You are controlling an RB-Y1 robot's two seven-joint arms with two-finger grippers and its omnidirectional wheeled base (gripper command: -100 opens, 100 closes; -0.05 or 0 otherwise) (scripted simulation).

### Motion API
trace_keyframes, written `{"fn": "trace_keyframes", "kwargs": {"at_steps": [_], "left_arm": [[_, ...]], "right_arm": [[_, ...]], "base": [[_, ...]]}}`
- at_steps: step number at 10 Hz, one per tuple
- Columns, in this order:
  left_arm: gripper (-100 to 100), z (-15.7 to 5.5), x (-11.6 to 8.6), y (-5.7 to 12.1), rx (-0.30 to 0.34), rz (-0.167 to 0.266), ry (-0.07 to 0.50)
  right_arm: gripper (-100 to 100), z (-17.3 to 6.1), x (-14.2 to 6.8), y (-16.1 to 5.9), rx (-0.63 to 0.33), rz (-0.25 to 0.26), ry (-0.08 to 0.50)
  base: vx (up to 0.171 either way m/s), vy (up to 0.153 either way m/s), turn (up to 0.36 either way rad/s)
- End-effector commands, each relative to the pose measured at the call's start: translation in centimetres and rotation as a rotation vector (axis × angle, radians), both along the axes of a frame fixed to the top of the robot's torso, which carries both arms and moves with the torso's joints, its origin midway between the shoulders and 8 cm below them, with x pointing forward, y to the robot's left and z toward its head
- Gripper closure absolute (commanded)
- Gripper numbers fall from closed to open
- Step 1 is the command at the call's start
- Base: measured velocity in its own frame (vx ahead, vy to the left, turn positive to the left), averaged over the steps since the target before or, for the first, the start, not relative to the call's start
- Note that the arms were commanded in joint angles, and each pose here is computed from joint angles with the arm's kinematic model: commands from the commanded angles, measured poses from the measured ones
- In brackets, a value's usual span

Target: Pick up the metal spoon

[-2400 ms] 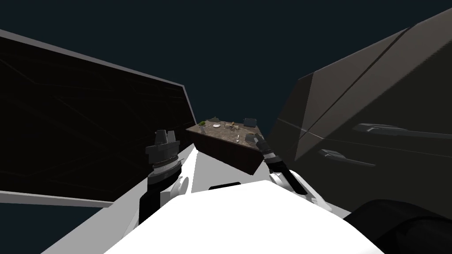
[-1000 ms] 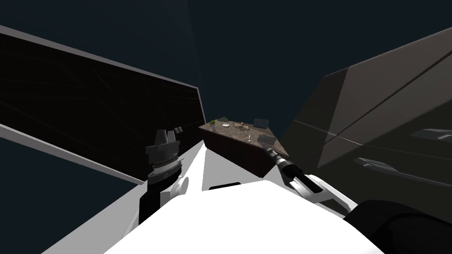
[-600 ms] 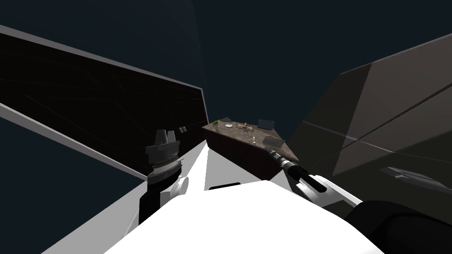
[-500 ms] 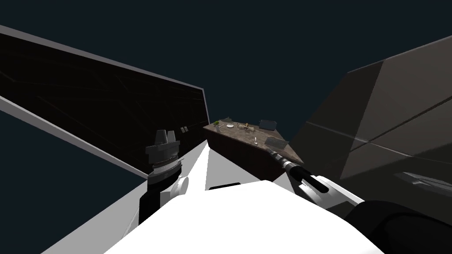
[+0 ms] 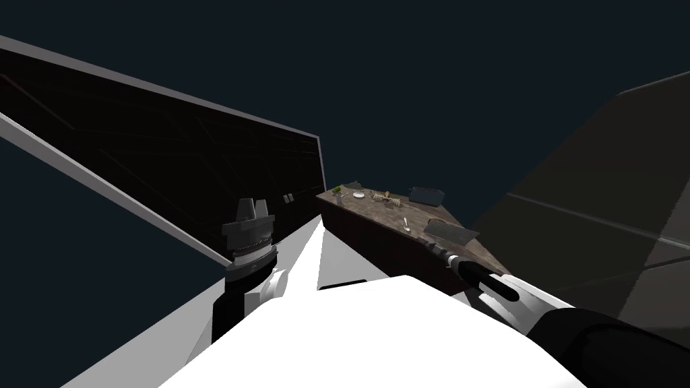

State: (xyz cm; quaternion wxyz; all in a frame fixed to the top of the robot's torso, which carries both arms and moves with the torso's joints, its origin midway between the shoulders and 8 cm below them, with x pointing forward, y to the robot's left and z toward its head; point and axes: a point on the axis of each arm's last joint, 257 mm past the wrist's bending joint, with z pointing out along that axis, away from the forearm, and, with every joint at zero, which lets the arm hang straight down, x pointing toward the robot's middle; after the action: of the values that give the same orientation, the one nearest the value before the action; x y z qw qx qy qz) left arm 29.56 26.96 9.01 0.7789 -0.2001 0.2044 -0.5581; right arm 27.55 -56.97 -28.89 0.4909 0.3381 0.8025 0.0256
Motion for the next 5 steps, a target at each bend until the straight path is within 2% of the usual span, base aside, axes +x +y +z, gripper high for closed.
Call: {"fn": "trace_keyframes", "kwargs": {"at_steps": [1,3,5], "left_arm": [[0,0.0,0.0,0.0,0.000,0.000,0.000],[0,0.0,0.0,0.0,0.000,0.000,0.000],[0,0.0,0.0,0.0,0.000,0.000,0.000]], "right_arm": [[-100,-0.7,-1.0,-1.1,-0.020,-0.007,0.034],[-100,-2.0,-3.5,-3.6,-0.070,-0.025,0.128],[-100,-3.0,-5.9,-5.9,-0.116,-0.041,0.215]], "base": [[0.128,0.043,0.040],[0.129,0.050,0.131],[0.192,0.005,0.125]]}}
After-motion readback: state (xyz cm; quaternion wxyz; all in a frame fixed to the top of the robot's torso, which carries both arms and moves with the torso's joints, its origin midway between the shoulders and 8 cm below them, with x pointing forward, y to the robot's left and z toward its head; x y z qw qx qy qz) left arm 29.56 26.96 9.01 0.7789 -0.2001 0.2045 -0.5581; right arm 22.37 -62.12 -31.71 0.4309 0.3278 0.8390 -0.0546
